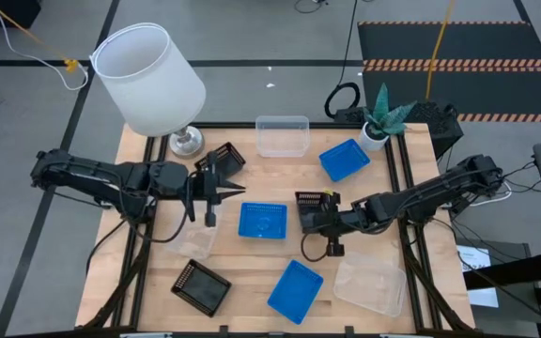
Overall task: Stack baskets by color
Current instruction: Stack the right black bin on the top left black bin
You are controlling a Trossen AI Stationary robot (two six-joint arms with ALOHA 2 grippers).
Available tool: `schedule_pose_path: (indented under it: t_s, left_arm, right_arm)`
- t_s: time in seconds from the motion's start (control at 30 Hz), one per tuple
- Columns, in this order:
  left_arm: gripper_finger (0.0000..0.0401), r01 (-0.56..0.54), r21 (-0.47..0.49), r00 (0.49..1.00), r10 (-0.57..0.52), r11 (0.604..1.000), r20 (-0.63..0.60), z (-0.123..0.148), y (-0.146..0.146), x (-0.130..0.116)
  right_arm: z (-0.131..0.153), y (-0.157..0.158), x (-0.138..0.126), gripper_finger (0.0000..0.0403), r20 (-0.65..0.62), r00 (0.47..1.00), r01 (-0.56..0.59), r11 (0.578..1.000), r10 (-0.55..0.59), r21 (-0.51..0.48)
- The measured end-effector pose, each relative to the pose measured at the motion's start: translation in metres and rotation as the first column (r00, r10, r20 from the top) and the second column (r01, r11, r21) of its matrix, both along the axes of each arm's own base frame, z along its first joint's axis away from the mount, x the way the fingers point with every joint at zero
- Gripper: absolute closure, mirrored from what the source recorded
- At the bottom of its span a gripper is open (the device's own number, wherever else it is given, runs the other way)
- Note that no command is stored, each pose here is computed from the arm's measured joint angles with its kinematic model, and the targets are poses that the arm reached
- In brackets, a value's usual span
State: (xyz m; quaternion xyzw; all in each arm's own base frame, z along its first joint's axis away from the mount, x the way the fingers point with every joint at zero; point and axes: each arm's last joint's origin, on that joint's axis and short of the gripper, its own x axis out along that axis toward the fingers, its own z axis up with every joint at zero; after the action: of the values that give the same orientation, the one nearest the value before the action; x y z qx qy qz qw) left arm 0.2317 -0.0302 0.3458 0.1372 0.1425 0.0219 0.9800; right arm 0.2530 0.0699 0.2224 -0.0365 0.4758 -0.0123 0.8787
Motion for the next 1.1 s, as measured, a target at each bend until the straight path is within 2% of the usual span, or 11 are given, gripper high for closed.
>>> schedule_pose_path:
  t_s: [0.43, 0.67, 1.1]
  left_arm:
    - [0.0368, -0.005, -0.019, 1.0, 0.005, 1.0, 0.012, 0.001, 0.0, 0.001]
    - [0.0368, -0.005, -0.024, 1.0, 0.006, 1.0, 0.015, 0.001, 0.0, 0.001]
    - [0.0368, -0.007, -0.032, 1.0, 0.007, 0.999, 0.016, 0.001, 0.0, 0.001]
  right_arm:
    - [-0.007, -0.005, -0.004, 0.0397, -0.09, 0.986, 0.148, 0.987, -0.142, 0.058]
    - [-0.024, -0.009, 0.004, 0.0393, -0.157, 0.979, 0.144, 0.985, -0.127, 0.097]
    - [-0.028, -0.016, 0.01, 0.036, -0.149, 0.977, 0.167, 0.981, -0.151, 0.097]
